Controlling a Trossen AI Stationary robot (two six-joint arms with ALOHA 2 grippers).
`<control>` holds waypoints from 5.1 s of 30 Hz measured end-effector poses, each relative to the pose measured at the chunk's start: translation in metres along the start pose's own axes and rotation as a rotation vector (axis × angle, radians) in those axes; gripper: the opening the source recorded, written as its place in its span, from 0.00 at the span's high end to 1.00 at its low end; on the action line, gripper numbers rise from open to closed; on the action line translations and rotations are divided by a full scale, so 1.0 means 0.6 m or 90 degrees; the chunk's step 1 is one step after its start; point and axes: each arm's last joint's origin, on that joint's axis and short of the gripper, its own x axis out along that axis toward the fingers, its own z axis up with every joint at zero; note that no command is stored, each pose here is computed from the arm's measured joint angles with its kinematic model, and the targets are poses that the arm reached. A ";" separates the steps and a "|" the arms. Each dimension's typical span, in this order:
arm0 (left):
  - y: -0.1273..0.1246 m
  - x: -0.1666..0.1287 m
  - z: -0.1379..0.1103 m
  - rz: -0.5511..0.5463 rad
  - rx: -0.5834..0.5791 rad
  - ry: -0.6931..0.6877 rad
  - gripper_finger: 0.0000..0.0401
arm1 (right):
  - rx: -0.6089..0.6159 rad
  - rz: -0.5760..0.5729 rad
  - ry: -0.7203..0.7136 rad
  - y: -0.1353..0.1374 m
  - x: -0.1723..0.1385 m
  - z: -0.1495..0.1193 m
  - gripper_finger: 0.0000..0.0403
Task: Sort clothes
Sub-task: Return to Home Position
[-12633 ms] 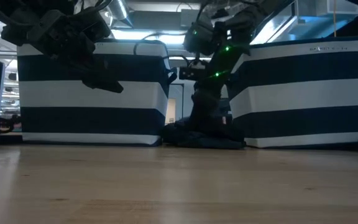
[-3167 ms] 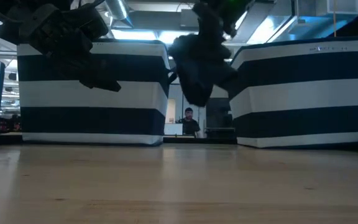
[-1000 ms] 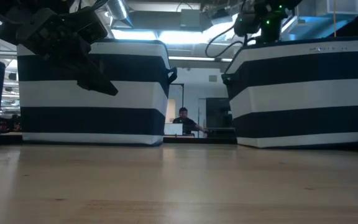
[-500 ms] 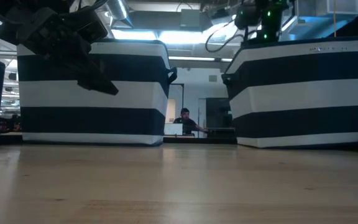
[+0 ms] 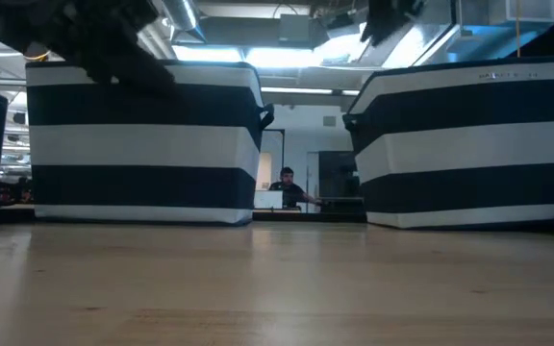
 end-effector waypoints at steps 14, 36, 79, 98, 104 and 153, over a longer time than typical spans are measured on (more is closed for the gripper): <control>0.010 -0.060 0.001 0.004 0.016 -0.054 0.50 | -0.238 0.414 -0.206 0.213 -0.036 -0.033 0.36; 0.022 -0.102 -0.087 -0.008 -0.049 -0.160 0.82 | -0.038 0.475 -0.324 0.214 0.008 -0.258 0.58; 0.024 -0.111 -0.104 -0.012 -0.052 -0.194 0.85 | 0.018 0.612 -0.502 0.117 0.052 -0.478 0.98; 0.026 -0.097 -0.140 -0.018 -0.062 -0.220 0.85 | 0.029 0.591 -0.532 0.104 0.060 -0.505 0.98; 0.027 -0.101 -0.138 -0.005 -0.037 -0.236 0.85 | 0.029 0.586 -0.530 0.104 0.061 -0.505 0.98; 0.035 -0.128 -0.140 0.057 -0.042 -0.291 0.85 | 0.032 0.586 -0.534 0.105 0.062 -0.506 0.98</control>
